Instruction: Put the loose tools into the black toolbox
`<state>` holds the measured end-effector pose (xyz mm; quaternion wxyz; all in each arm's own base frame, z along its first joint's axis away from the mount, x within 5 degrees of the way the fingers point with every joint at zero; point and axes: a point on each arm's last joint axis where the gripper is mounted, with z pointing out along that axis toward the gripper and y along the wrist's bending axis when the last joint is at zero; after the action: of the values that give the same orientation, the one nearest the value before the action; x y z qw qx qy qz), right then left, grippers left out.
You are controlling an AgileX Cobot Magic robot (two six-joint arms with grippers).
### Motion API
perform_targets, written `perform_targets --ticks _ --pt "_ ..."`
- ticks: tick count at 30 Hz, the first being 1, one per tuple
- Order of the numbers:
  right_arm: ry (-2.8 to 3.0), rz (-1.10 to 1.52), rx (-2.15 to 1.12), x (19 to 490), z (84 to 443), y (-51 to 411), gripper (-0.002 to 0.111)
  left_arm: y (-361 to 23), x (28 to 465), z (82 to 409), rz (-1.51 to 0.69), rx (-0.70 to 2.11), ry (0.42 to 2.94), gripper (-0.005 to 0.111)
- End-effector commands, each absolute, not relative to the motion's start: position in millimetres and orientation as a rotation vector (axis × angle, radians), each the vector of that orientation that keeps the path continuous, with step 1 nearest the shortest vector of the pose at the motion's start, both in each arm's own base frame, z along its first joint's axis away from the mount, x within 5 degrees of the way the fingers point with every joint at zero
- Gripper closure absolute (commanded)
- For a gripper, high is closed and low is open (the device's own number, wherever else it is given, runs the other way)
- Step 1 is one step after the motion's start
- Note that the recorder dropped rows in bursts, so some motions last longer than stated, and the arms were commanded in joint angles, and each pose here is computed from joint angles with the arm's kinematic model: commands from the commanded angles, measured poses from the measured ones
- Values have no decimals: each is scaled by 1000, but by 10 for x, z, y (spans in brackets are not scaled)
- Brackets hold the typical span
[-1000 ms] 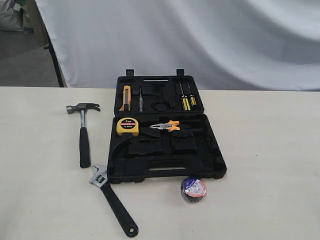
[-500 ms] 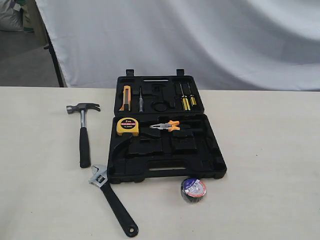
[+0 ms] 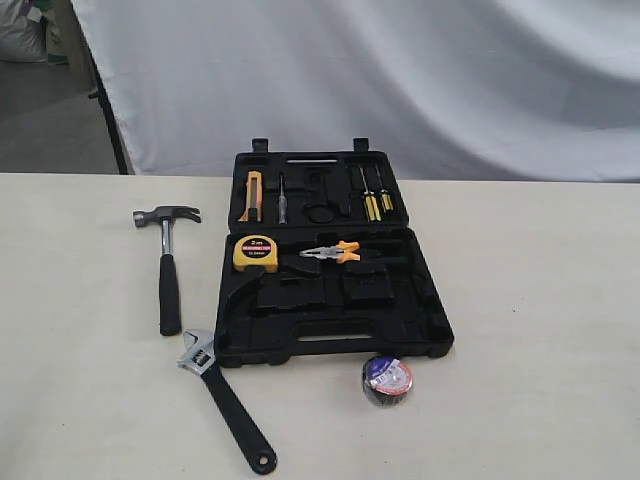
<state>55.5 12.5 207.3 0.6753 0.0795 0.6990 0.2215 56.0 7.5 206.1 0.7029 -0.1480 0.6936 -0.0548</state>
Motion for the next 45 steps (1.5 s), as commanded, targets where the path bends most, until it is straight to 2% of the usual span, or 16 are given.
perform_targets --ticks 1,9,19,22,23,27,29,33,38,45 --pt "1584 525 106 542 2060 160 109 89 554 2078 -103 -346 1526 106" --pt "1684 608 -72 649 2030 307 109 89 554 2078 -103 -346 1526 106" --pt "2054 639 -402 947 1860 843 109 89 554 2078 -103 -346 1526 106" --pt "2126 651 -337 1034 1728 974 109 89 554 2078 -103 -346 1526 106" --pt "2160 628 -306 1074 1658 1000 106 89 554 2078 -103 -346 1526 106" --pt "2244 549 -303 1240 1524 1149 73 89 554 2078 -103 -346 1526 106" --pt "2261 529 -336 1320 1502 1246 61 89 554 2078 -103 -346 1526 106" --pt "2268 478 -497 1500 1430 1487 44 89 554 2078 -103 -346 1526 106" --pt "2228 365 -720 1699 1305 1698 37 89 554 2078 -103 -346 1526 106" --pt "2211 315 -784 1918 1188 1920 37 89 554 2078 -103 -346 1526 106"
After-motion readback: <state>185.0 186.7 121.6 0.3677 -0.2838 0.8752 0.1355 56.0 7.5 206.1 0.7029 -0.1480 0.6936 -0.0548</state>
